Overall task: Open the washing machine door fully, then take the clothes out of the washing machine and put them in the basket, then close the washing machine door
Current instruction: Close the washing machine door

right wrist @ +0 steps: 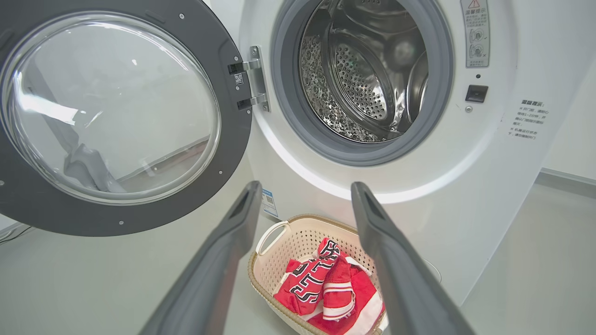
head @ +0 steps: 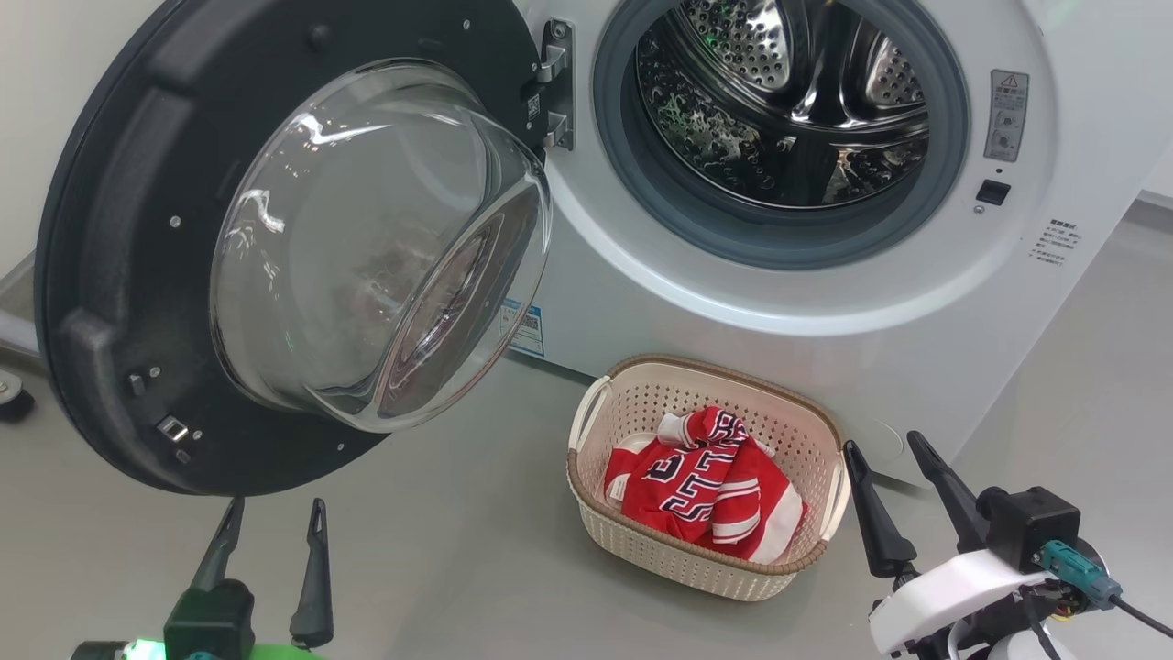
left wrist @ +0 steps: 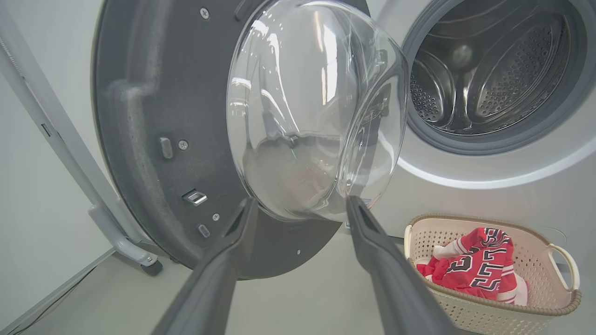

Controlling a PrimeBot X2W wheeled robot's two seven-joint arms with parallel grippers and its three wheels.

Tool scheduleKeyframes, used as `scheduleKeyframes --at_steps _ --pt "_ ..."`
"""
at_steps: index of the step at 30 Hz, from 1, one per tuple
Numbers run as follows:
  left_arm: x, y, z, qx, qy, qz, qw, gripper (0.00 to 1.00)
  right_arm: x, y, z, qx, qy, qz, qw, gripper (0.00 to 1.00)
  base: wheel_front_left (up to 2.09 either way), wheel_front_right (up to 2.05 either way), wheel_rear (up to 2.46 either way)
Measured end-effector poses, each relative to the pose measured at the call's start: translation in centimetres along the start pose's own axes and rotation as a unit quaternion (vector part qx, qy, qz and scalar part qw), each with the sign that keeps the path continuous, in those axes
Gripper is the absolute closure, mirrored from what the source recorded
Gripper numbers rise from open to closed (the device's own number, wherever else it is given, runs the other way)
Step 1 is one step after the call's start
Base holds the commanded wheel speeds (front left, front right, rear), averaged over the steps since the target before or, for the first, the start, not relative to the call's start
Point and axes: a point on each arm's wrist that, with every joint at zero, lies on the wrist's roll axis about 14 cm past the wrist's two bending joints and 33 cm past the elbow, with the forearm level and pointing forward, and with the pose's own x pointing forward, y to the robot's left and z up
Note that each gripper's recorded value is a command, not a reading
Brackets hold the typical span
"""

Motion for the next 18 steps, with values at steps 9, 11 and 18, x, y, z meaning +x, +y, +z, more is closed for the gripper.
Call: scheduleKeyframes --at_steps 9,11,18 --pt "-0.1 -0.1 -0.1 -0.012 0.004 0.0 1.0 1.0 0.0 0.0 0.0 0.0 0.0 -0.001 1.0 0.0 0.0 0.0 0.0" --pt "0.0 -0.1 0.1 -0.019 0.002 0.0 1.0 1.0 0.0 -0.1 0.0 0.0 0.001 -0.001 1.0 0.0 0.0 0.0 0.0" --pt "0.3 -2.0 1.6 -0.159 -0.014 -0.028 0.987 1.0 0.1 -0.3 -0.4 0.003 0.006 -0.003 1.0 0.0 0.0 0.0 0.0"
